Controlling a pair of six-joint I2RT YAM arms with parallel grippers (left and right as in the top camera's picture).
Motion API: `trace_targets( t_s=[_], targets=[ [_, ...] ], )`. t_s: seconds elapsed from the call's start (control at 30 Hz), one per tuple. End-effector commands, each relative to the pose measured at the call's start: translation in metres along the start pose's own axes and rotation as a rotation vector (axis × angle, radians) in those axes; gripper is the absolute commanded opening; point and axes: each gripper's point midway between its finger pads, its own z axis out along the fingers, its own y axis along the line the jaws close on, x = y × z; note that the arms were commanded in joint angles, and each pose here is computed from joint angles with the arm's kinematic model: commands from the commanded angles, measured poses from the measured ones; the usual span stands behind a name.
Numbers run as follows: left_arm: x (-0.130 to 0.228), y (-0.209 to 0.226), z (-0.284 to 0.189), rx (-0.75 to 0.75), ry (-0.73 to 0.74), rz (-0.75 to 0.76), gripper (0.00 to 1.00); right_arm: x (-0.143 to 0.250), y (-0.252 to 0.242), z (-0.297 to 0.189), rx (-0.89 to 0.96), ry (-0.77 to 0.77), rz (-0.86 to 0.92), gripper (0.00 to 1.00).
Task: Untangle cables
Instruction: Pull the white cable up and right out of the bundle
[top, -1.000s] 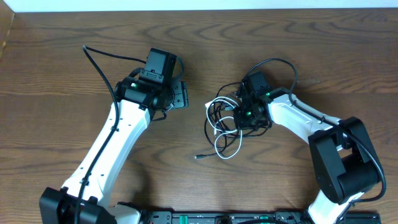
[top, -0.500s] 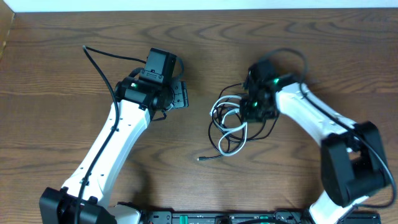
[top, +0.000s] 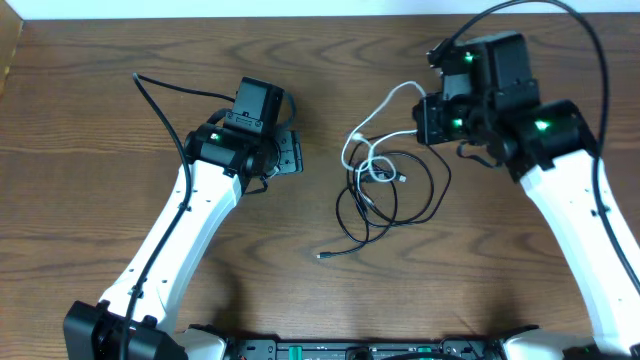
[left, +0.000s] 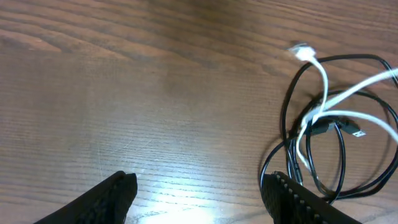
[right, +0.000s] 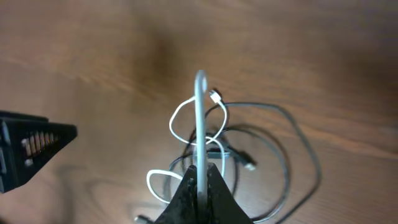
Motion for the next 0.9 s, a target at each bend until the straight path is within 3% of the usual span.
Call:
trace_targets(
  t_s=[0.0,0.3,0.57,0.7,0.73,0.87],
  targets=[
    [0.003,0.004,0.002,-0.017,0.007,-0.004,0.70,-0.014,-0.027,-0.019,0.165,-0.079,-0.017,0.01],
    [0.004,0.003,0.002,-0.011,0.011,-0.004,0.70,-0.038,-0.125,-0.080,0.601,-0.290,0.215,0.01],
    [0.004,0.003,0.002,-0.008,0.013,-0.004,0.70,-0.047,-0.205,-0.125,0.731,-0.413,0.401,0.01],
    [0.004,0.003,0.002,-0.008,0.011,-0.004,0.70,-0.058,-0.198,-0.117,0.503,-0.435,0.441,0.01],
    [0.003,0.003,0.003,-0.007,0.010,-0.004,0.70,-0.071,-0.177,-0.110,0.323,-0.447,0.414,0.01],
    [0.003,0.003,0.003,-0.007,0.008,-0.004,0.70,-0.106,-0.104,-0.112,-0.083,-0.507,0.192,0.01]
  ],
)
